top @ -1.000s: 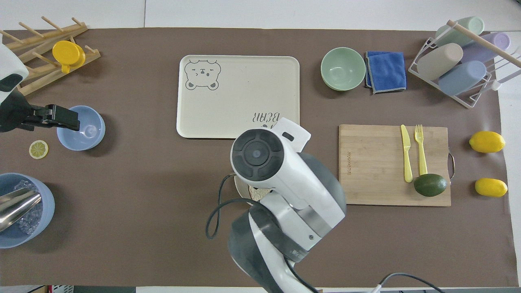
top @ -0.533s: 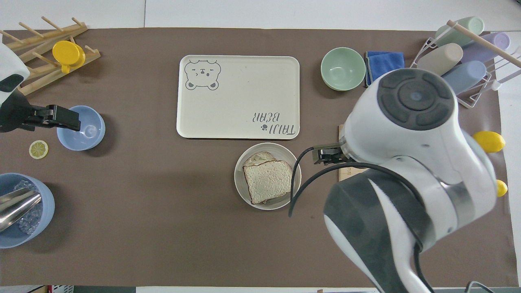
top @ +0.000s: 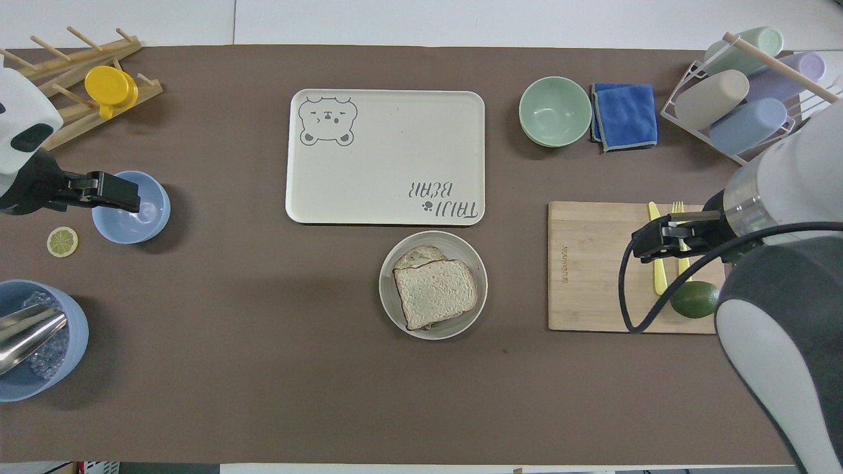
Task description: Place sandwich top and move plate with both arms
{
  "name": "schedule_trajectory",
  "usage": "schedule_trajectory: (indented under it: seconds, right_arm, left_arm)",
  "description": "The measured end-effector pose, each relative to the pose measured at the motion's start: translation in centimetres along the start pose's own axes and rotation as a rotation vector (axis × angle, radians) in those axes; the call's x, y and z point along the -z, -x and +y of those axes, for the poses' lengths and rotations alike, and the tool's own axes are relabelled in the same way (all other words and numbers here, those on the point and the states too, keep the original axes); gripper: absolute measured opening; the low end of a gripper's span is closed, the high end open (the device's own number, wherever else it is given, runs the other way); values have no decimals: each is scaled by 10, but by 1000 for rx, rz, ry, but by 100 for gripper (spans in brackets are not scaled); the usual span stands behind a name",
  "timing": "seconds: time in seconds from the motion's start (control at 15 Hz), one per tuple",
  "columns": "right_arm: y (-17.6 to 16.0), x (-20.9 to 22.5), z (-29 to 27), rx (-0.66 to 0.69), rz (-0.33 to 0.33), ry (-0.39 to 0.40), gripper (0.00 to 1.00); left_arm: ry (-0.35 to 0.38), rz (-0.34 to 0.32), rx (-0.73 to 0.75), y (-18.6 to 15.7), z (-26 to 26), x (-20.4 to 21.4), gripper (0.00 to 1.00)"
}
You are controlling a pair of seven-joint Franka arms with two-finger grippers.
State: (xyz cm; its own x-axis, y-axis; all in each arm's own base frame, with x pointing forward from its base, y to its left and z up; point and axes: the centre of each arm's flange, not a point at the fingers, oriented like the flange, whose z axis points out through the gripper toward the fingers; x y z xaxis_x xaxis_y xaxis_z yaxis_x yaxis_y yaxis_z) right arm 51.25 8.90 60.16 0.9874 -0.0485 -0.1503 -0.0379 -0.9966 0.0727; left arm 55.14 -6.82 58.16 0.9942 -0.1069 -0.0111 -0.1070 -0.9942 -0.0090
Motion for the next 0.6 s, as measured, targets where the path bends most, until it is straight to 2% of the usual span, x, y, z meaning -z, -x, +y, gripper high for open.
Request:
schedule_trajectory:
  seconds: [0.2,0.4,0.6]
  right_arm:
    - [-6,0,24,20,-9,-5,100]
    - [-15,-4,53,37,-18,-13,100]
    - [-20,-4,55,39,-19,-11,100]
  left_arm:
    - [8,5,-42,2,37,-18,100]
    - [33,7,-16,9,96,-46,100]
    - [73,9,14,14,149,-78,100]
